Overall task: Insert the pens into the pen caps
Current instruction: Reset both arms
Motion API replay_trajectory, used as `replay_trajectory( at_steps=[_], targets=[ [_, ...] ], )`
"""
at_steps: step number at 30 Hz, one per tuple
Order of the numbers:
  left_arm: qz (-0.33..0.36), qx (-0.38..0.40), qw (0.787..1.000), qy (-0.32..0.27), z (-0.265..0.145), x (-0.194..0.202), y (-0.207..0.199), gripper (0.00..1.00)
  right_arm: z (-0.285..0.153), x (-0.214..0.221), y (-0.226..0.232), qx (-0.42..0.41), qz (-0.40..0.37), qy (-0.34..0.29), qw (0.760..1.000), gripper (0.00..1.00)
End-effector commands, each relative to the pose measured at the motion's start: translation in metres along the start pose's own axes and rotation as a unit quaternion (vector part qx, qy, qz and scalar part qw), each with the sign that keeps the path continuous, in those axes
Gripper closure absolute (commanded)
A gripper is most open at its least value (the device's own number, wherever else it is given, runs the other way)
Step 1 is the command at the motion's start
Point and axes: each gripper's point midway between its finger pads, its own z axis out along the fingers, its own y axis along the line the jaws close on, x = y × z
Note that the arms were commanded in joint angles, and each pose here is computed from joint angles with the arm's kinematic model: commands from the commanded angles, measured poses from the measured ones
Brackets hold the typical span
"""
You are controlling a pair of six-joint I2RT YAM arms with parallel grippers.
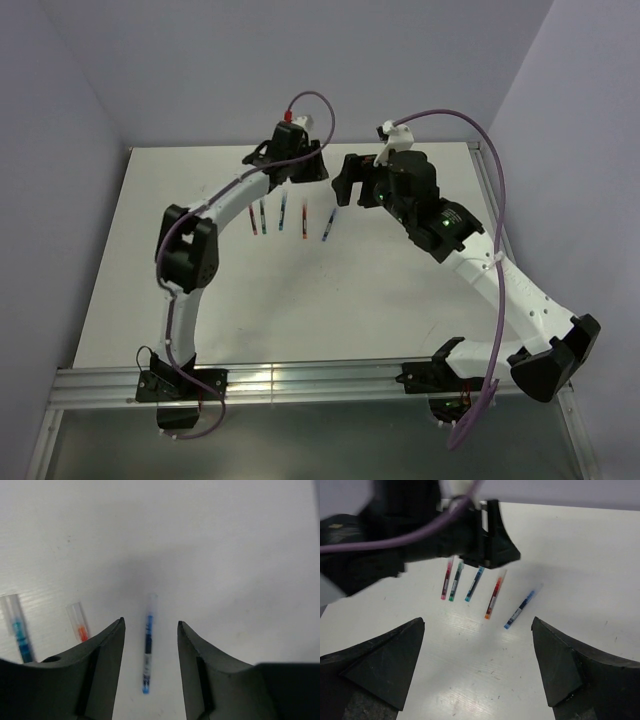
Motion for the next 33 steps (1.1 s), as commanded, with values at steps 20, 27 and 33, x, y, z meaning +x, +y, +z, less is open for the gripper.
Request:
replay_trajectory(
  at_steps=[20, 27, 33],
  targets=[
    [0.024, -0.067, 0.961, -0.266, -0.371, -0.027, 0.038, 0.12, -0.014, -0.030, -0.015, 0.020, 0.043, -0.050, 0.998, 0.00],
    [0.034, -0.048, 0.957, -0.284, -0.372, -0.020, 0.037, 0.11, -0.012, -0.029, -0.013, 0.015, 0.041, -0.051, 0.998, 0.00],
    [0.036, -0.039, 0.962, -0.267, -0.362, -0.015, 0.035, 0.11, -0.013, -0.030, -0.015, 0.019, 0.043, -0.054, 0.997, 0.00]
  ],
)
